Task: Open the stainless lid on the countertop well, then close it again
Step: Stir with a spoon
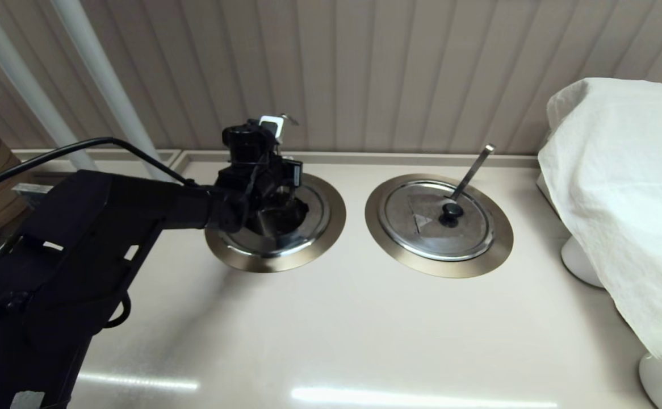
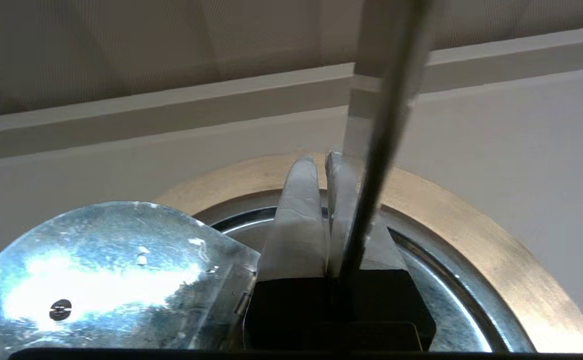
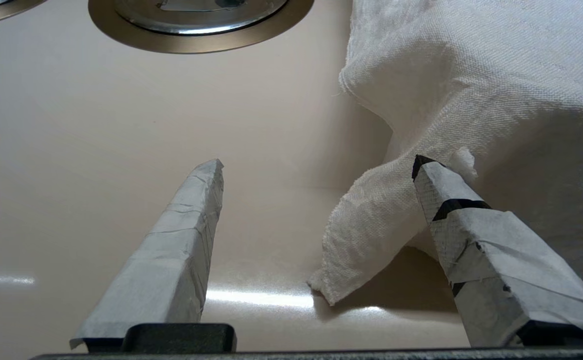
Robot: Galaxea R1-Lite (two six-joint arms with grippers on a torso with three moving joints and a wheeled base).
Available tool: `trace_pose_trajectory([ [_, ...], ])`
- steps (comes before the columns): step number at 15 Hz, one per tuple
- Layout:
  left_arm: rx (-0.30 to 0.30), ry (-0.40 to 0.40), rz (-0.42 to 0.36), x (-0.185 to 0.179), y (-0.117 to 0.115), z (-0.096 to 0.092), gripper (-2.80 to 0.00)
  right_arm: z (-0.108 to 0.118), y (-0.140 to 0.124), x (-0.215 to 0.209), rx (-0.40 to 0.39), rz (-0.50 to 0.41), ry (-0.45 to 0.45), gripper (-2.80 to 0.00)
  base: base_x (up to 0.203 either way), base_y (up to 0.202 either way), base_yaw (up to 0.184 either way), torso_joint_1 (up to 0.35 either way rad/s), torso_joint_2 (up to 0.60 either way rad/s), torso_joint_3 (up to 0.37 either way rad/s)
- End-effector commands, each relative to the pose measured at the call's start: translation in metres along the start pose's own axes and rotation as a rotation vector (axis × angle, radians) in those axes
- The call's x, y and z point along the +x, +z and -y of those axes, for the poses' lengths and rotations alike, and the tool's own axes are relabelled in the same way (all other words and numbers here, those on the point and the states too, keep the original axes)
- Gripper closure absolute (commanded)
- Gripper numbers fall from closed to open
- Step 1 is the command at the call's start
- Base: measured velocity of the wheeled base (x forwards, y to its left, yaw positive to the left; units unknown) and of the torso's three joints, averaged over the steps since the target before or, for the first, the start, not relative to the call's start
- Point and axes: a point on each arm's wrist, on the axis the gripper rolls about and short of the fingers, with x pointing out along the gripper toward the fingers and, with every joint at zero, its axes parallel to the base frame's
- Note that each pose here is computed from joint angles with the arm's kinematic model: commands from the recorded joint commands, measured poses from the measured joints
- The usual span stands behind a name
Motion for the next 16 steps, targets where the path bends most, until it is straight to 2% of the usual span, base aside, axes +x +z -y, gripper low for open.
trace_pose_trajectory([
  [1,0.010,0.015,-0.010,0.000,-0.001,-0.008,0.00,0.000,0.000,0.000,0.000,0.001,0.000,-2.80,0.000,0.000,0.000,0.000,0.00,0.000],
  [2,0.018,0.010,-0.040,-0.005,0.000,-0.011,0.00,0.000,0.000,0.000,0.000,0.001,-0.001,-2.80,0.000,0.000,0.000,0.000,0.00,0.000],
  [4,0.029,-0.055,-0.122,-0.018,0.004,-0.020,0.00,0.000,0.000,0.000,0.001,0.001,0.000,-2.80,0.000,0.000,0.000,0.000,0.00,0.000],
  [5,0.024,-0.107,-0.141,-0.024,0.006,-0.023,0.00,0.000,0.000,0.000,0.000,0.001,0.000,-2.80,0.000,0.000,0.000,0.000,0.00,0.000],
  [7,0.014,-0.124,-0.152,-0.023,0.002,-0.022,0.00,0.000,0.000,0.000,0.001,0.001,0.000,-2.80,0.000,0.000,0.000,0.000,0.00,0.000],
  [12,-0.014,-0.198,-0.195,-0.021,-0.015,0.018,0.00,0.000,0.000,0.000,0.000,0.001,0.000,-2.80,0.000,0.000,0.000,0.000,0.00,0.000],
  [14,-0.009,-0.200,-0.203,-0.019,-0.021,0.024,0.00,0.000,0.000,0.000,0.000,0.001,0.000,-2.80,0.000,0.000,0.000,0.000,0.00,0.000],
  [16,-0.008,-0.178,-0.180,-0.013,-0.017,0.024,0.00,0.000,0.000,0.000,0.000,0.001,0.000,-2.80,0.000,0.000,0.000,0.000,0.00,0.000],
])
